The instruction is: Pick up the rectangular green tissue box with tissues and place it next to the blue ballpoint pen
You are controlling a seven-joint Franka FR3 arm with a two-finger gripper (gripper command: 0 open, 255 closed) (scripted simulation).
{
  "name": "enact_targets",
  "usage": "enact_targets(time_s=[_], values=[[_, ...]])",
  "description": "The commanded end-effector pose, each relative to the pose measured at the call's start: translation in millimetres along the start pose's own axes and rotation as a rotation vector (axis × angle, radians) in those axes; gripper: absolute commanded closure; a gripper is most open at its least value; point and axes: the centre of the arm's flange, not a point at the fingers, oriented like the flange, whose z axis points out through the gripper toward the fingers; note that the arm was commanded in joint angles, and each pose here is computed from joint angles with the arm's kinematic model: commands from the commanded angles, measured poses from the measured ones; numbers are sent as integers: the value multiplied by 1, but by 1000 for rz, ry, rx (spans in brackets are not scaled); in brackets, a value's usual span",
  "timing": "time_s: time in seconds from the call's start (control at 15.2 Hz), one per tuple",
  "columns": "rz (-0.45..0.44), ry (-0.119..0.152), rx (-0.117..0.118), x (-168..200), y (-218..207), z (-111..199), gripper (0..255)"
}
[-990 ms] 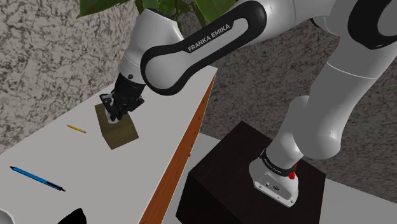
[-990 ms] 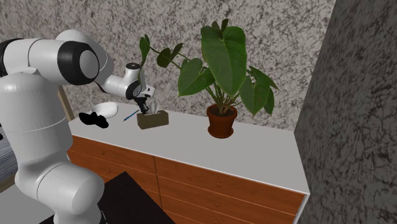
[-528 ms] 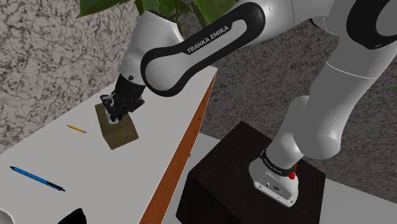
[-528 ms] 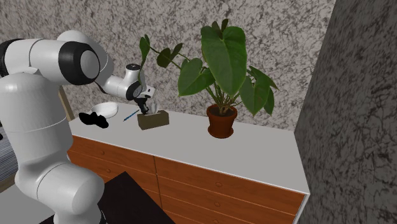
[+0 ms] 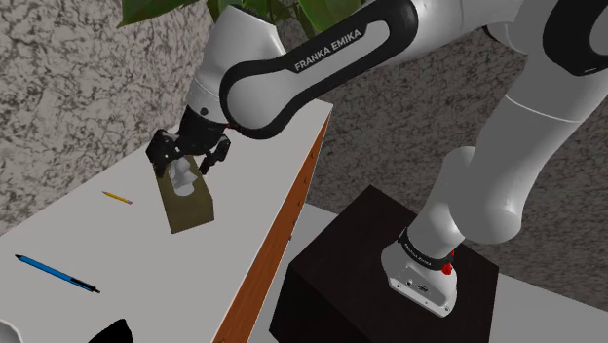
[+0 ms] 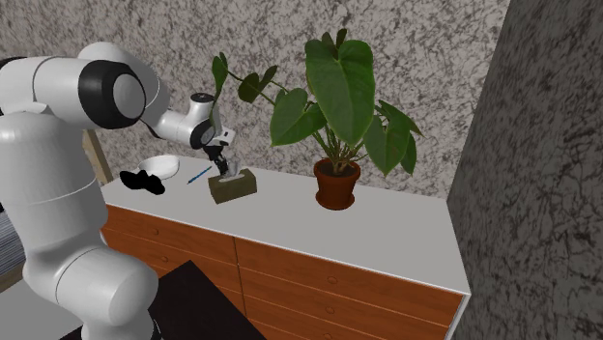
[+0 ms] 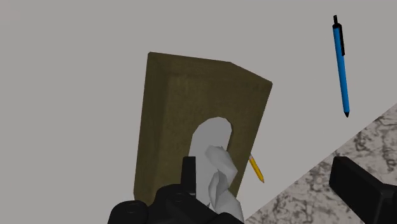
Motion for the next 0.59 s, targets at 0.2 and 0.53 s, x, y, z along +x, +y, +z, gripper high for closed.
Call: enact_targets(time_s=[0.2, 0.53], values=[[0, 0, 0, 0, -1, -34, 0], [0, 0, 0, 0, -1, -34, 0]])
